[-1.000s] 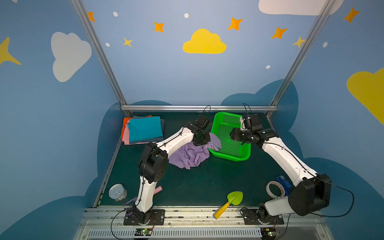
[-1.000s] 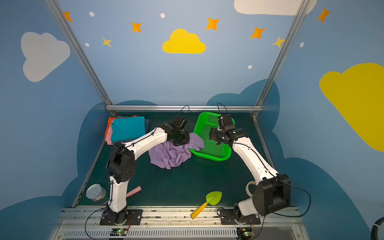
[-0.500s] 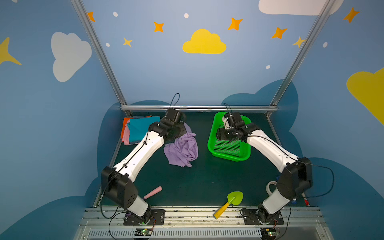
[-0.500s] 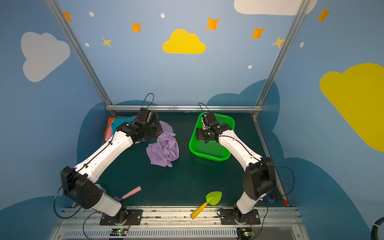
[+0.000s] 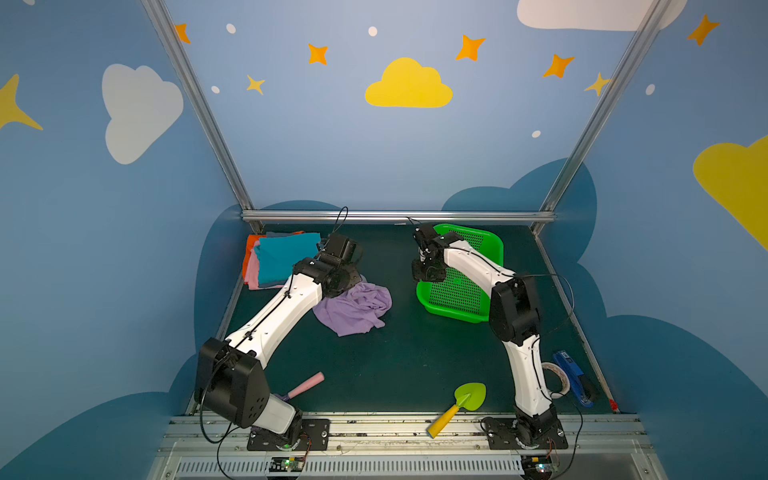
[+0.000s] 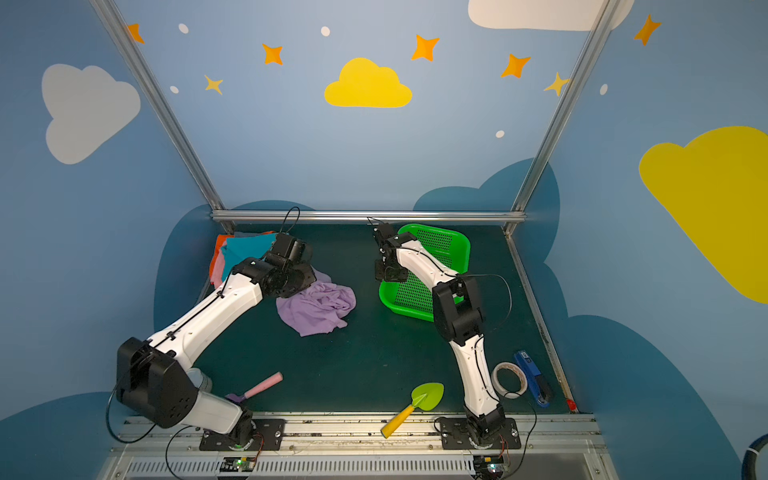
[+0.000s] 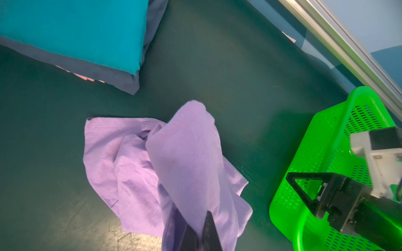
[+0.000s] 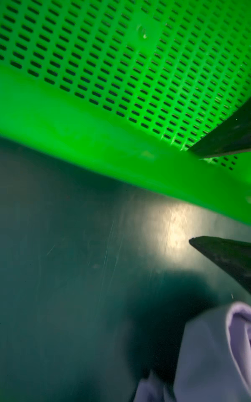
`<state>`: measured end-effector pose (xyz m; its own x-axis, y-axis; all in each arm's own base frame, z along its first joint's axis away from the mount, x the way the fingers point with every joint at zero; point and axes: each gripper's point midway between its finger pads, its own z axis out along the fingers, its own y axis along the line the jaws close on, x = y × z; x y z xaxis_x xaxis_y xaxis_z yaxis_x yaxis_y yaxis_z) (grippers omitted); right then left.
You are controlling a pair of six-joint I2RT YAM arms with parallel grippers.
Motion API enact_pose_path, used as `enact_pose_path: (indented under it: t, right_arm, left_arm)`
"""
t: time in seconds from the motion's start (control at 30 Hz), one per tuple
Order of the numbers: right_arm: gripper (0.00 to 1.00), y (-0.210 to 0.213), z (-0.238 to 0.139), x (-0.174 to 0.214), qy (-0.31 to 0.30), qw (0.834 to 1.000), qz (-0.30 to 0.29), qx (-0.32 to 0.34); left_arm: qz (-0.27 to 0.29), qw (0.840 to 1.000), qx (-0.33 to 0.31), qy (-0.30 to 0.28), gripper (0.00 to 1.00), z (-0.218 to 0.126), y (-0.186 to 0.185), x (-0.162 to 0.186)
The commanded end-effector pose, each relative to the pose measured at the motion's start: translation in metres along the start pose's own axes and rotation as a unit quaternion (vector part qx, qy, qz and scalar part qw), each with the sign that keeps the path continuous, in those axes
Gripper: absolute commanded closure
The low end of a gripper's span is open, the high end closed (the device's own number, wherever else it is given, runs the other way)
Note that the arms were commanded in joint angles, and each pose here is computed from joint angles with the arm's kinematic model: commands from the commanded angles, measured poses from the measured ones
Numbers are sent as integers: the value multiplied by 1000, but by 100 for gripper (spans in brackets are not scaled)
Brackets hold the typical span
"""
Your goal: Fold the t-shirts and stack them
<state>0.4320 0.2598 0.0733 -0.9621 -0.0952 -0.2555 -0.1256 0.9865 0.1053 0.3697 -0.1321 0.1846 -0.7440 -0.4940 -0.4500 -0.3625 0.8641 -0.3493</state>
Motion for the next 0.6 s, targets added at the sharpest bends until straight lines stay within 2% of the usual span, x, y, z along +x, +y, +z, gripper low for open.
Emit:
enact_pose_path:
  t: [0.0,0.2,0.4,0.57]
  right_arm:
    - [48,-37,-14,-5,1,999,21,30]
    - [71,-93,-21,-6,-1,998,24,56]
    - [77,-129,-20,-11,-2,998,23,56]
    - [87,-154,-18,-24,-8,996,26,79]
  left_arm:
    - [3,1000,7,8,96,0,-6,-1]
    - [1,1000,10,30,96,13,-13,4]
    - [2,999,13,42,96,20,-19,4]
    - [5,999,8,54,96,25,-21,7]
